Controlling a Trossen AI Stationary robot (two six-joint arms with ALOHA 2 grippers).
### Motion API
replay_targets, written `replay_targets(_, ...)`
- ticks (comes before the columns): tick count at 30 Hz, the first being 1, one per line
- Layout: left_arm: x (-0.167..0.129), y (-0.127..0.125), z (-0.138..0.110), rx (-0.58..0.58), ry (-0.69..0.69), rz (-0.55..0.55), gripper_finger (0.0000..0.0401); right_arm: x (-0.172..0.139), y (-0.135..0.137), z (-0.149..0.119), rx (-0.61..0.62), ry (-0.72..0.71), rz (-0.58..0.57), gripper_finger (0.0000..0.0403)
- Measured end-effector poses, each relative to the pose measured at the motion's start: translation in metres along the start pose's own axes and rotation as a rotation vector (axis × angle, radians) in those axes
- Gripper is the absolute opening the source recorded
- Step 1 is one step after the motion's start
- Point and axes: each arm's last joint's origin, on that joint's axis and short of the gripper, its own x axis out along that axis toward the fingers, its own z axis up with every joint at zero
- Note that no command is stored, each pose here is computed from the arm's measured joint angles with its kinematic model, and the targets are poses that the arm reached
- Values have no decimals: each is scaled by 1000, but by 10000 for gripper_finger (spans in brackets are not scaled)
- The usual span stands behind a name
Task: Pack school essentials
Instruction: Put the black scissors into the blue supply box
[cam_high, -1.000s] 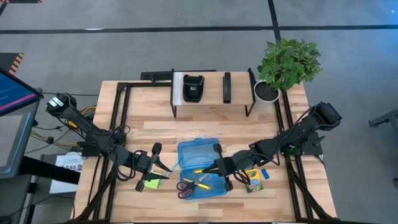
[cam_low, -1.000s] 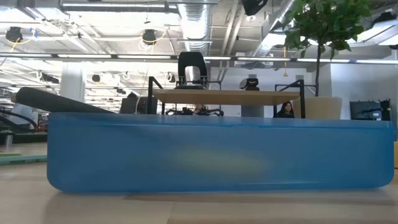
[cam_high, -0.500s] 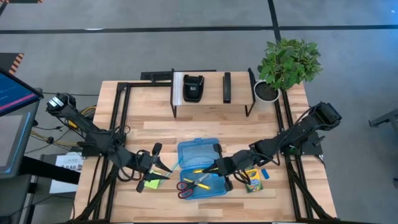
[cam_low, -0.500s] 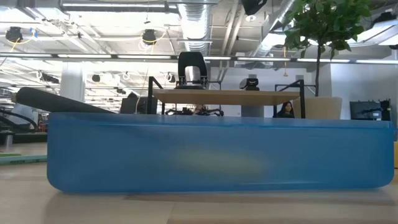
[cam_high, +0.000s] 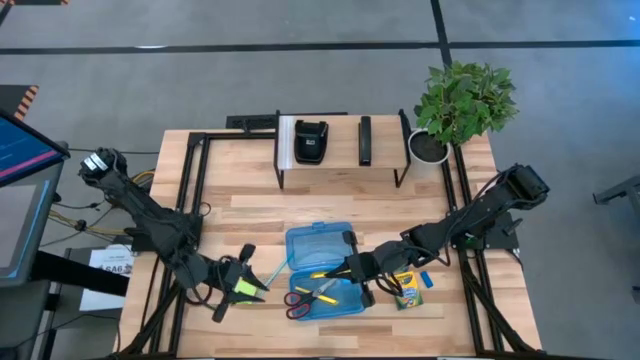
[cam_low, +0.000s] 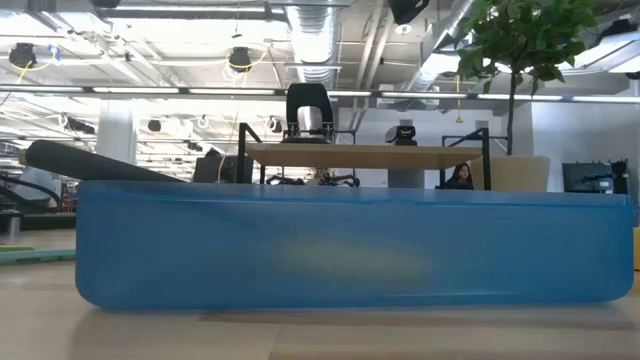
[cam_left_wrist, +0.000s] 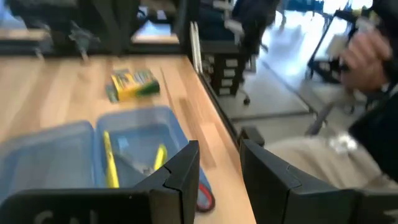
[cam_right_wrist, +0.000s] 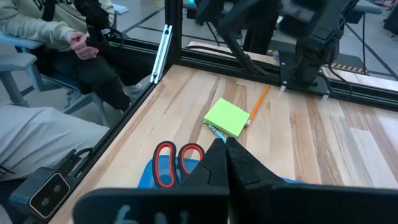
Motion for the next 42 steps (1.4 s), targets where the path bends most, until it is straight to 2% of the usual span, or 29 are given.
replay_targets(4,17,-4,-18,23,91,2,103,0,-2,0,2,0,-6,0)
replay_targets(7,23,-6,-25,-10,137,-11,103,0,-2,0,2,0,-6,0)
replay_targets(11,23,-7,-20,-96,219,19,103,0,-2,0,2,0,-7,0)
replay_targets(16,26,-9,-13,-130,288,54,103,0,-2,0,-2,1,-7,0)
replay_targets(24,69,-22,-22,15,413,76,104,1,-5,0,-2,1,-15,0)
replay_targets(29,93,-17,-22,-32,538,164,134,1,-4,0,3,2,-14,0)
replay_targets(35,115,-5,-6,-56,559,197,186,1,-4,0,3,2,-14,0)
replay_targets(42,137,13,-16,-118,646,180,185,1,-4,-2,-1,20,-15,0)
